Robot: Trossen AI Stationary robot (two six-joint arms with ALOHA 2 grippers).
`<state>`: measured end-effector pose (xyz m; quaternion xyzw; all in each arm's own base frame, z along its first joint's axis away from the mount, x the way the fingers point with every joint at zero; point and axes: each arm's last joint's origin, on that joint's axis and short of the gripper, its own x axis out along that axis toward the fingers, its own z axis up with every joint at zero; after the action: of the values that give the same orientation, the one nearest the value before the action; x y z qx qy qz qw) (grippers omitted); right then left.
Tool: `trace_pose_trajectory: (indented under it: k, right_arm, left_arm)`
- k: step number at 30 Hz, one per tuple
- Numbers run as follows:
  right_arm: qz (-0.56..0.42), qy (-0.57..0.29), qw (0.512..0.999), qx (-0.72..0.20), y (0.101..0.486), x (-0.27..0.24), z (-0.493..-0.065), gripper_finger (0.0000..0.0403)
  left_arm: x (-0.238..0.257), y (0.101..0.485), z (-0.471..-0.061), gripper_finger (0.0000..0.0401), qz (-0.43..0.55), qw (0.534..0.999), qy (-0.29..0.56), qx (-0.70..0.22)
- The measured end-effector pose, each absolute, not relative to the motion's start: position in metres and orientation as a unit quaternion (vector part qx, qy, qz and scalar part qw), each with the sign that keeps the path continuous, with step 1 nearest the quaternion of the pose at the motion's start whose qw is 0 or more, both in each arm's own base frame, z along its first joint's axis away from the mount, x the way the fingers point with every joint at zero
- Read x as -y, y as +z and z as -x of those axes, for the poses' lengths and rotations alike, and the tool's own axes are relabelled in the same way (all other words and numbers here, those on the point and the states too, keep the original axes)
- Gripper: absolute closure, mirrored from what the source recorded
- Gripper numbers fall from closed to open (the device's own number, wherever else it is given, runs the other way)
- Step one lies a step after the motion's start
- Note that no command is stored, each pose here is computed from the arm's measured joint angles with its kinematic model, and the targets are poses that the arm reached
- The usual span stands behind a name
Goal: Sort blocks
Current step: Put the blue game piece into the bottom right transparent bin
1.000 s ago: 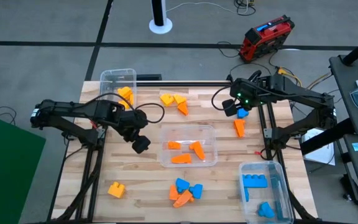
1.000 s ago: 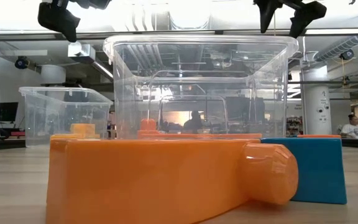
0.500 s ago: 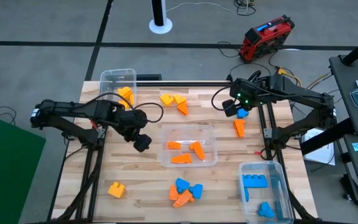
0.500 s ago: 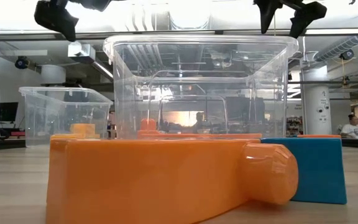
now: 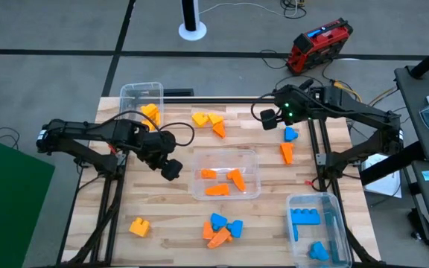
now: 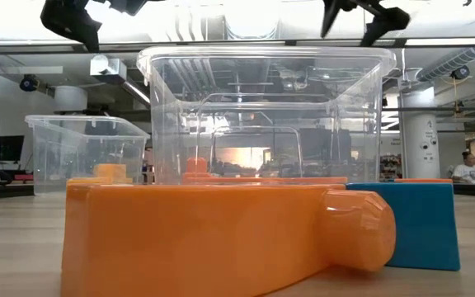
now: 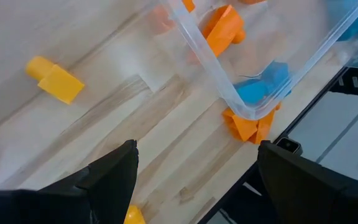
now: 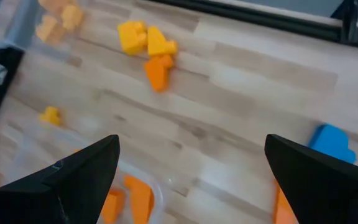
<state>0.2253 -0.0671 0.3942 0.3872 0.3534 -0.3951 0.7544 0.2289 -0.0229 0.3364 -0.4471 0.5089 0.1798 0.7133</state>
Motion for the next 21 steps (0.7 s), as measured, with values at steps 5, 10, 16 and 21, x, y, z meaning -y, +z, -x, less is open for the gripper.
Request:
trace_pose_trajectory:
  k: [5,10,16,21]
  right_arm:
    - [-0.382,-0.392,0.768,-0.334,0.396,0.070,-0.230,0.0009]
    - [-0.368,-0.392,0.765,-0.355,0.388,0.071,-0.236,0.0009]
    - [-0.361,-0.393,0.755,-0.380,0.377,0.074,-0.247,0.0009]
    - [-0.359,-0.389,0.753,-0.390,0.373,0.075,-0.252,0.0009]
  left_arm:
    - [0.023,0.336,-0.231,0.0098,0.447,0.713,0.181,-0.509]
    - [0.023,0.334,-0.234,0.0098,0.445,0.711,0.183,-0.512]
    - [0.023,0.332,-0.236,0.0098,0.446,0.709,0.185,-0.515]
    - [0.023,0.332,-0.236,0.0098,0.451,0.706,0.188,-0.513]
